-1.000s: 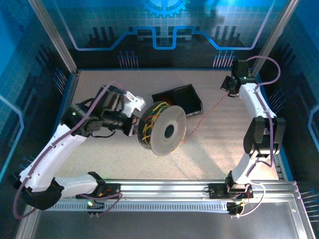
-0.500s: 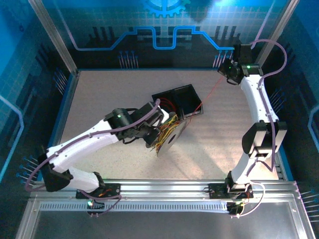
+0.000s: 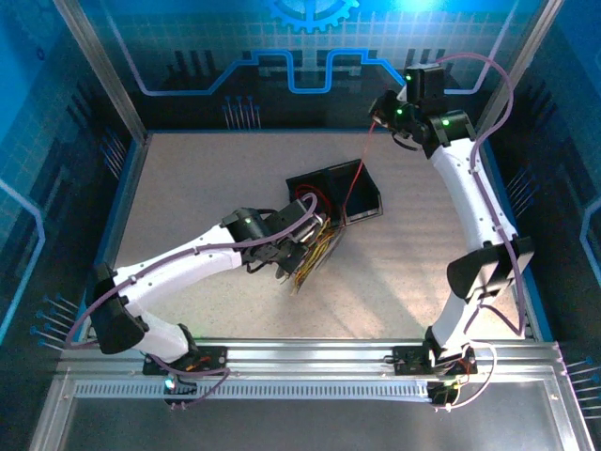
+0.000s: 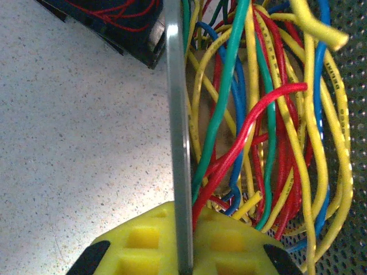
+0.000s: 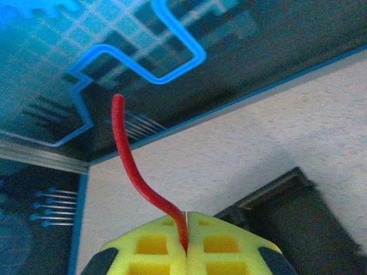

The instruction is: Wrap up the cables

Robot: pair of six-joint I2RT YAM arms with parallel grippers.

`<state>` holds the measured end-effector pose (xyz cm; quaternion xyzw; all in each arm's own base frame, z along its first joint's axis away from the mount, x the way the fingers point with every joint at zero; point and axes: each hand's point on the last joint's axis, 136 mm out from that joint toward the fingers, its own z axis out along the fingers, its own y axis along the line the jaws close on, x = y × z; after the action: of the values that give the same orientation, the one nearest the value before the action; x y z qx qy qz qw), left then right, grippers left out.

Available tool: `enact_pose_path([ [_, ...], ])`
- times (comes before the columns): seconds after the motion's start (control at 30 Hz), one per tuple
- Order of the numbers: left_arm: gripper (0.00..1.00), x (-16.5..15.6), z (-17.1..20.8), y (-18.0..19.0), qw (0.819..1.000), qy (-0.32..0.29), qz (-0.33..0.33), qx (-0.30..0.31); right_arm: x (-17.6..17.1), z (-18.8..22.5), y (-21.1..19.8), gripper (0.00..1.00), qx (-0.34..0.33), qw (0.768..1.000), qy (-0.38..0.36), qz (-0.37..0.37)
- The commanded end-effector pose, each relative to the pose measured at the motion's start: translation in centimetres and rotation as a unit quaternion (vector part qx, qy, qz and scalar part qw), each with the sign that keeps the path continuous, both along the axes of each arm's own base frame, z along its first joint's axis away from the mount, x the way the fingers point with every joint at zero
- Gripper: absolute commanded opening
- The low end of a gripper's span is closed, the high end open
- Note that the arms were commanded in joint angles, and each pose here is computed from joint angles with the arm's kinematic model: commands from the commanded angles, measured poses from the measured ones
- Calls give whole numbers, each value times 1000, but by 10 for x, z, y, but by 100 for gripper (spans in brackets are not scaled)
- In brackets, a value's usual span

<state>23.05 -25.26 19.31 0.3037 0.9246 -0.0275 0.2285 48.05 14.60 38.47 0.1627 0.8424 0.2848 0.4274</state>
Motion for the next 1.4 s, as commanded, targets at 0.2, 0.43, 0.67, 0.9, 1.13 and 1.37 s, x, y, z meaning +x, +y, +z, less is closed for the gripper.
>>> enact_pose_path([
  [0.2,0,11,-10,32,995,39,89,13,-62,137,87,0,103,977,-154,107],
  [0.43,0,33,9,62,980,27,191,-49,-101,144,150,0,136,959,-163,186],
  [0.67,0,47,25,102,950,13,290,-116,-144,149,203,0,178,933,-177,258],
  [0.9,0,61,47,136,891,9,385,-241,-197,130,254,0,206,906,-176,326],
  [1.13,0,80,64,170,816,15,474,-330,-241,91,282,0,237,884,-155,371],
  [1.37,0,98,81,194,751,23,513,-415,-276,39,286,0,250,875,-127,395],
])
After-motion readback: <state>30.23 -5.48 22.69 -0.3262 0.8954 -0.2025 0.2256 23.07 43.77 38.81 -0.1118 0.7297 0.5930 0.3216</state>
